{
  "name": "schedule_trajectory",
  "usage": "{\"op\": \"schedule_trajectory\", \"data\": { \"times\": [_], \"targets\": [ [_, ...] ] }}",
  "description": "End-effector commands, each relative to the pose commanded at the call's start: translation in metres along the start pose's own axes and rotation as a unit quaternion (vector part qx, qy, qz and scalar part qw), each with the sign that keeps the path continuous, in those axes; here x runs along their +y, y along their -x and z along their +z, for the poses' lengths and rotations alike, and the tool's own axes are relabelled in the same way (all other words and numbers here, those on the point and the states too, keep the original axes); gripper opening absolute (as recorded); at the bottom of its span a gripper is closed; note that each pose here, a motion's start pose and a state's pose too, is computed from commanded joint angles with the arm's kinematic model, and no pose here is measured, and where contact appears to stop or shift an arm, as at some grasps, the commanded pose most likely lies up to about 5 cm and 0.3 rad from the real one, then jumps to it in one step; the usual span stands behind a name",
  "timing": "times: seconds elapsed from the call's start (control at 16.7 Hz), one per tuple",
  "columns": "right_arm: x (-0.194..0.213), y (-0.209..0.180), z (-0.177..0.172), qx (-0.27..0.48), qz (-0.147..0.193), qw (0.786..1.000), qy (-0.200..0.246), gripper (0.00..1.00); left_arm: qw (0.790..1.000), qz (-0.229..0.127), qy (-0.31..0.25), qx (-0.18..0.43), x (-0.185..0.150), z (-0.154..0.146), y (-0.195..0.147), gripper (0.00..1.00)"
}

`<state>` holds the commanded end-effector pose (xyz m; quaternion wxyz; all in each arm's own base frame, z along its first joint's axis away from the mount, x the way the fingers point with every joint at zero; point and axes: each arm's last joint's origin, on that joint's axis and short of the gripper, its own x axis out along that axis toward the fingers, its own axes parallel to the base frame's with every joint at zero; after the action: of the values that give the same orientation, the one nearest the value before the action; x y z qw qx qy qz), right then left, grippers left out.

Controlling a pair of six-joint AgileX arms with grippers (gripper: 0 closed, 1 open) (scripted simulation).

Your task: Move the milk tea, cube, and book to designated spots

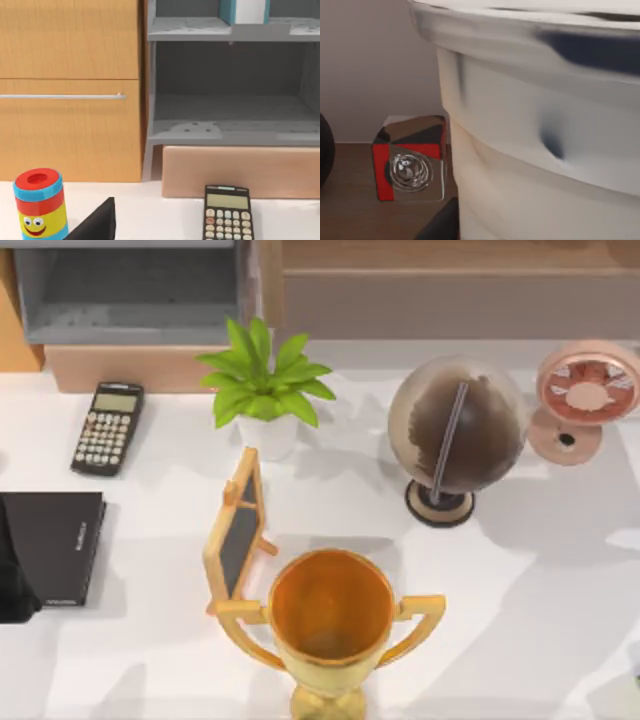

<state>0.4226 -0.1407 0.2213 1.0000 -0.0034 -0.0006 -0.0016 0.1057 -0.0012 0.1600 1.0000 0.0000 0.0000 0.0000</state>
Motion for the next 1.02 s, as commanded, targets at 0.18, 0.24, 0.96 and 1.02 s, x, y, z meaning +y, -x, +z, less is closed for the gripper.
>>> {"op": "schedule_trajectory", "data": {
  "times": [0.18, 0.24, 0.96, 1.02],
  "targets": [
    [-0.003, 0.023, 0.001, -0.001, -0.005, 1.000, 0.001, 0.00, 1.000, 0.000, 0.000, 0.000, 0.000, 0.000, 0.000, 1.00],
    [-0.004, 0.029, 0.001, -0.001, -0.006, 1.000, 0.001, 0.00, 1.000, 0.000, 0.000, 0.000, 0.000, 0.000, 0.000, 1.00],
    [-0.028, 0.060, -0.007, -0.032, -0.012, 0.999, 0.026, 0.00, 1.000, 0.000, 0.000, 0.000, 0.000, 0.000, 0.000, 1.00],
    [-0.031, 0.062, -0.013, -0.035, -0.014, 0.999, 0.025, 0.00, 1.000, 0.000, 0.000, 0.000, 0.000, 0.000, 0.000, 1.00]
  ]
}}
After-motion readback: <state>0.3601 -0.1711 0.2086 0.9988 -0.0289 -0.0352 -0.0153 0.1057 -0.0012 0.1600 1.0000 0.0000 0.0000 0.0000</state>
